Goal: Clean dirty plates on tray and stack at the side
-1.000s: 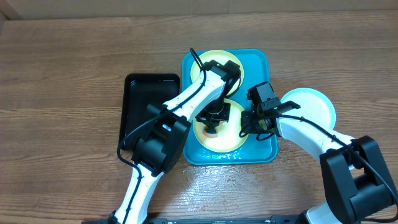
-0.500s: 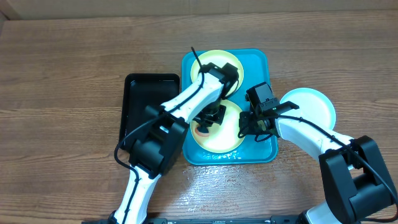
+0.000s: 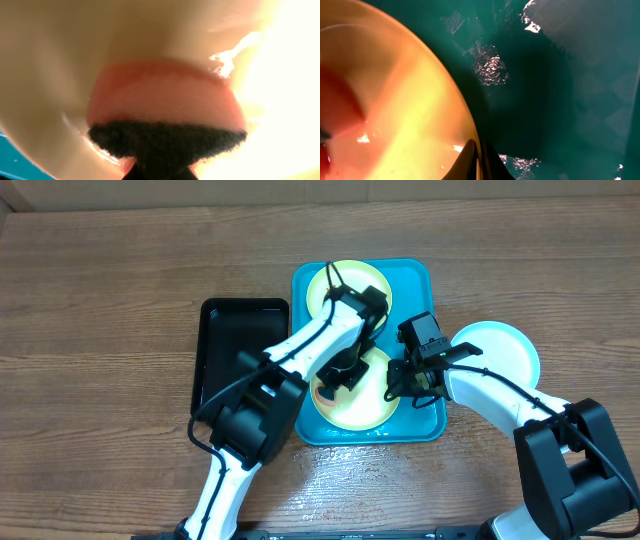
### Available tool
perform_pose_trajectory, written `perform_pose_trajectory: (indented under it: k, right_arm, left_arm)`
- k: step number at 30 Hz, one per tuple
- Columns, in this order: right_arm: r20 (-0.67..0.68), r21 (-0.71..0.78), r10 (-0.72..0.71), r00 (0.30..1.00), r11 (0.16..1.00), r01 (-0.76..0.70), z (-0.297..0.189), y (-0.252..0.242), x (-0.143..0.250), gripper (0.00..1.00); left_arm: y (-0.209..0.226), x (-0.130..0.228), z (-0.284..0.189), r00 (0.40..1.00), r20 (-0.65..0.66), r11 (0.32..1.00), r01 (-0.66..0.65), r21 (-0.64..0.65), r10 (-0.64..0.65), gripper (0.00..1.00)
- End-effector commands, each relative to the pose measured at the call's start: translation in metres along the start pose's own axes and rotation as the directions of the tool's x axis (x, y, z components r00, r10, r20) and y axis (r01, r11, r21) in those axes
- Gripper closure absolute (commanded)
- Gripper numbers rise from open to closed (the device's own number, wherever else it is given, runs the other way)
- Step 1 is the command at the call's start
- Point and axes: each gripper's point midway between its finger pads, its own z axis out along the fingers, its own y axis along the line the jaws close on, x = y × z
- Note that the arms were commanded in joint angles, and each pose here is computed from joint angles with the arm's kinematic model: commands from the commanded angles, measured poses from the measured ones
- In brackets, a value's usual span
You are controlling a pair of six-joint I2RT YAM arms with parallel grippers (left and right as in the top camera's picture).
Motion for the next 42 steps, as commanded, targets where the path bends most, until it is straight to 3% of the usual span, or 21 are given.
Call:
perform_pose_trajectory:
  k: [1, 5, 11, 16, 20, 23, 29, 37, 42]
  right_arm:
    - [-0.039, 0.062, 0.005, 0.999, 0.998, -0.002, 0.011, -0.015, 0.013, 0.95]
    - [-0.039, 0.062, 0.005, 0.999, 0.998, -0.002, 0.011, -0.015, 0.013, 0.95]
    - [-0.04, 0.062, 0.005, 0.999, 0.998, -0.003, 0.011, -0.015, 0.013, 0.95]
    - [-0.037, 0.061, 0.005, 0.999, 0.998, -0.003, 0.011, -0.014, 0.012, 0.95]
    - [-0.033, 0.059, 0.004, 0.999, 0.998, -0.003, 0.011, -0.014, 0.011, 0.95]
    - [-0.03, 0.058, 0.004, 1.0, 0.998, -0.002, 0.011, -0.014, 0.011, 0.95]
    - [-0.03, 0.058, 0.004, 1.0, 0.998, -0.002, 0.011, -0.014, 0.011, 0.95]
    - [-0.026, 0.062, 0.003, 1.0, 0.998, -0.002, 0.01, -0.014, 0.01, 0.96]
    - [0.008, 0.053, 0.0, 1.0, 0.999, -0.001, -0.004, -0.004, -0.013, 0.96]
  left_arm:
    - [-0.037, 0.016, 0.036, 0.988, -0.101, 0.989, -0.111, 0.097, 0.121, 0.96]
    - [-0.033, 0.017, 0.036, 0.991, -0.109, 0.994, -0.071, 0.08, 0.079, 0.96]
    - [-0.009, 0.018, 0.031, 0.973, -0.131, 0.98, 0.196, 0.024, -0.192, 0.96]
    - [-0.004, 0.015, 0.027, 0.901, -0.184, 0.891, 0.423, 0.164, -0.394, 0.96]
    - [-0.003, 0.0, 0.021, 0.83, -0.218, 0.777, 0.557, 0.292, -0.513, 0.96]
    - [-0.004, -0.016, 0.02, 0.812, -0.187, 0.74, 0.581, 0.339, -0.553, 0.95]
    - [-0.002, -0.026, 0.018, 0.806, -0.132, 0.751, 0.587, 0.303, -0.577, 0.96]
    - [0.0, 0.0, 0.008, 0.796, -0.18, 0.769, 0.605, 0.206, -0.578, 0.96]
    - [0.019, 0.005, -0.018, 0.797, -0.071, 0.785, 0.604, 0.142, -0.6, 0.96]
